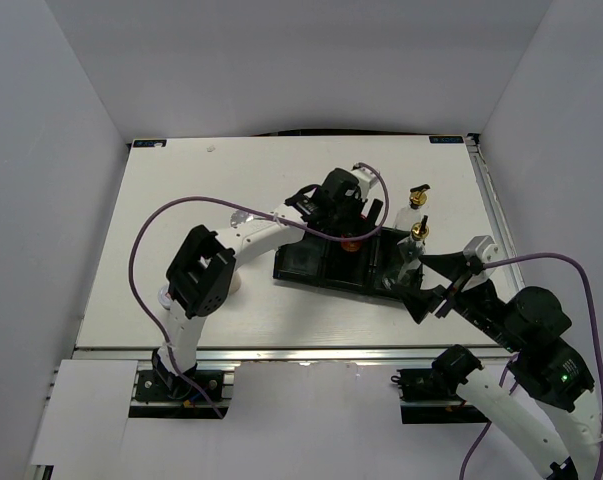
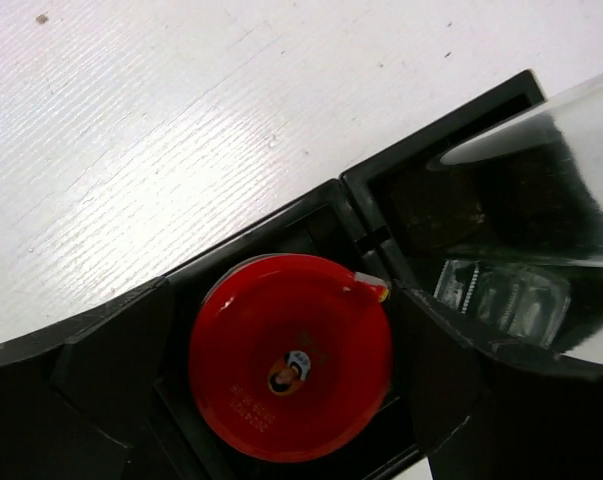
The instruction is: Organize the condiment bottles
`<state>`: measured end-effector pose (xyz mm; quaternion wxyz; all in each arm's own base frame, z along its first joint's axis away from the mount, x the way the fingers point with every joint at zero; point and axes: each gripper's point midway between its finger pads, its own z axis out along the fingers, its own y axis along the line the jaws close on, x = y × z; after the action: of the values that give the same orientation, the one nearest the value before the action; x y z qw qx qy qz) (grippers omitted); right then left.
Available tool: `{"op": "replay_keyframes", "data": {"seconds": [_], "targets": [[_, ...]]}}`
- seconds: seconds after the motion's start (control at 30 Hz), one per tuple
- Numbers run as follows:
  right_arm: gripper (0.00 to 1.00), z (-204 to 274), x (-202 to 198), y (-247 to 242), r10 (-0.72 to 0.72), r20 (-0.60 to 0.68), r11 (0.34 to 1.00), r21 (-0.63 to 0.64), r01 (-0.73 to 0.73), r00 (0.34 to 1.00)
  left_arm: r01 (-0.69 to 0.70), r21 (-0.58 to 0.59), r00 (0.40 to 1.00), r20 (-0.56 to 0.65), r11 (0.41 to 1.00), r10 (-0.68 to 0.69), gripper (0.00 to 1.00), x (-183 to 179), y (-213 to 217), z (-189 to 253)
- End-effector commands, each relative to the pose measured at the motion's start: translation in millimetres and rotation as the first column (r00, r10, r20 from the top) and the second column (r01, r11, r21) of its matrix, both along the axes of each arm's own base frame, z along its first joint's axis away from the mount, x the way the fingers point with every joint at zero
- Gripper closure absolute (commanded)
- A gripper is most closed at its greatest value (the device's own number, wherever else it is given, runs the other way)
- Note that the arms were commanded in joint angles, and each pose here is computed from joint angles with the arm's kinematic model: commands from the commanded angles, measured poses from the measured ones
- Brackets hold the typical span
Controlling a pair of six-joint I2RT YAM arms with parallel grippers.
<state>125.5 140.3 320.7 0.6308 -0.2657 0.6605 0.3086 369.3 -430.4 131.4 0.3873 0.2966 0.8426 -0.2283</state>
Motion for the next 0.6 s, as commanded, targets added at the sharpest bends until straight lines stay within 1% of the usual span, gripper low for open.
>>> {"op": "replay_keyframes", "data": {"seconds": [0.0, 0.13, 0.17, 0.27, 0.33, 0.37, 0.4, 0.43, 0.47, 0.5, 0.53, 0.57], "targets": [[0.11, 4.5, 2.0, 2.3, 0.007, 0.023, 1.0, 0.001, -0.007, 1.0, 0.012, -0.121, 0.992, 0.123, 0.993, 0.003, 0.02, 3.9, -6.7, 77.2], [0.11, -0.9, 0.3, 6.9, 0.035, 0.003, 0.999, -0.017, -0.035, 0.999, 0.015, -0.14, 0.989, 0.147, 0.99, 0.005, 0.02, -0.2, -1.3, 101.1], [0.11, -1.9, 0.4, 8.4, 0.042, -0.003, 0.999, -0.024, -0.042, 0.999, 0.004, -0.126, 0.989, 0.146, 0.992, 0.014, 0.02, -0.7, 3.1, 103.0], [0.11, -6.4, -3.4, 16.9, 0.096, -0.027, 0.995, -0.04, -0.097, 0.995, -0.095, -0.116, 0.973, 0.2, 0.989, 0.117, 0.02, 6.2, 26.5, 133.0], [0.11, -11.5, -5.7, 23.3, 0.135, -0.04, 0.989, -0.053, -0.137, 0.99, -0.188, -0.104, 0.947, 0.245, 0.977, 0.208, 0.02, 11.5, 49.3, 147.6], [0.1, -14.8, -3.5, 26.9, 0.144, -0.054, 0.987, -0.059, -0.147, 0.988, -0.223, -0.123, 0.93, 0.27, 0.967, 0.249, 0.02, 8.2, 63.5, 166.8], [0.11, -18.5, -2.1, 29.7, 0.149, -0.072, 0.986, -0.061, -0.153, 0.986, -0.267, -0.137, 0.913, 0.281, 0.954, 0.295, 0.02, 8.0, 74.7, 175.9], [0.11, -20.7, -1.2, 31.7, 0.152, -0.087, 0.985, -0.062, -0.158, 0.984, -0.366, -0.124, 0.872, 0.302, 0.923, 0.386, 0.02, 12.5, 97.2, 177.2], [0.11, -26.4, 3.2, 35.1, 0.149, -0.118, 0.985, -0.073, -0.158, 0.982, -0.426, -0.164, 0.84, 0.294, 0.89, 0.456, 0.02, 6.2, 116.4, 193.4], [0.11, -29.3, 5.9, 36.9, 0.144, -0.134, 0.985, -0.076, -0.155, 0.98, -0.485, -0.178, 0.806, 0.289, 0.856, 0.516, 0.02, 5.7, 133.5, 196.7], [0.11, -34.5, 9.3, 39.1, 0.135, -0.16, 0.986, -0.074, -0.148, 0.978, -0.548, -0.162, 0.773, 0.278, 0.821, 0.571, 0.02, 2.9, 152.6, 185.5], [0.1, -41.2, 14.5, 42.9, 0.128, -0.19, 0.986, -0.084, -0.146, 0.973, -0.644, -0.183, 0.699, 0.255, 0.743, 0.668, 0.02, -0.2, 176.7, 183.4]]}}
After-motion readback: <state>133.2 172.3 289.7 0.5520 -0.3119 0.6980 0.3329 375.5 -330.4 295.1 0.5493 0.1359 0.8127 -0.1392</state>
